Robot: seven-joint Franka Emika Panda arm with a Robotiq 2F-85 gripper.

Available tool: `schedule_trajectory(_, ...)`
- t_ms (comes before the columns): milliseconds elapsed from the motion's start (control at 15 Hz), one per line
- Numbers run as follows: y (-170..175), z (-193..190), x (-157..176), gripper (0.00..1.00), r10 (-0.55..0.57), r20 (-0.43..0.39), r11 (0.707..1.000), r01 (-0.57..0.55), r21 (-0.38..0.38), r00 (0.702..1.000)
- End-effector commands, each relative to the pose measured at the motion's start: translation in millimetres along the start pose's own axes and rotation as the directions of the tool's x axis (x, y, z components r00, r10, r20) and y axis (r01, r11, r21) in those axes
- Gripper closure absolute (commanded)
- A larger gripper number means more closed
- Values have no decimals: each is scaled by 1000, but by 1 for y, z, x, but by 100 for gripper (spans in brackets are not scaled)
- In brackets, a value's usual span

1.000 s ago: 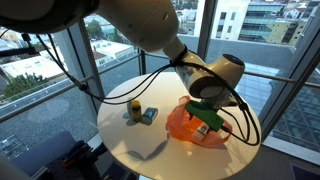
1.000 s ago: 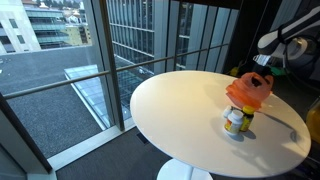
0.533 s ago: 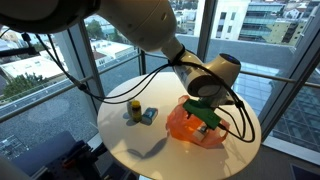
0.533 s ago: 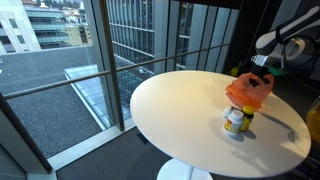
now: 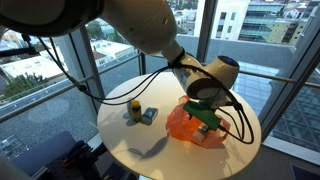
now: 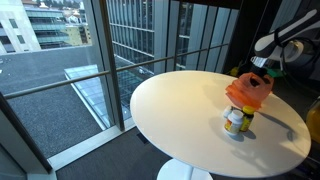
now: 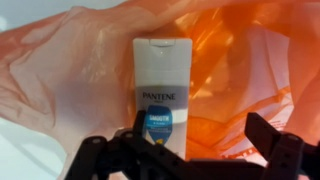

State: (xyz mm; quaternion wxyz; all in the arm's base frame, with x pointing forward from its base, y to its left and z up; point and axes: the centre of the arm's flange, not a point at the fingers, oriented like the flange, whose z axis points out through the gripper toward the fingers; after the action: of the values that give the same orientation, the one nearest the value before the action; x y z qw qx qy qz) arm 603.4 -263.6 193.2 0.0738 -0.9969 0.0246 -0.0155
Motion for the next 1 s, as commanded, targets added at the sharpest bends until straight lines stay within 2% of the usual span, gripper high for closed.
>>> schedule_trajectory(0,-1,9,-1,0,16,-29,999,-17,-31,999)
schedule_trajectory(133,-1,10,-1,0,15,-42,999,-16,-39,999)
schedule_trajectory(200,-1,10,-2,25,13,-48,999,-15,-41,999)
schedule_trajectory(267,-1,9,-4,26,10,-54,999,-12,-42,998)
schedule_trajectory(667,-4,-7,-15,74,11,-93,999,-16,-49,996)
schedule_trajectory(933,-6,-24,-15,75,20,-115,999,-25,-47,993)
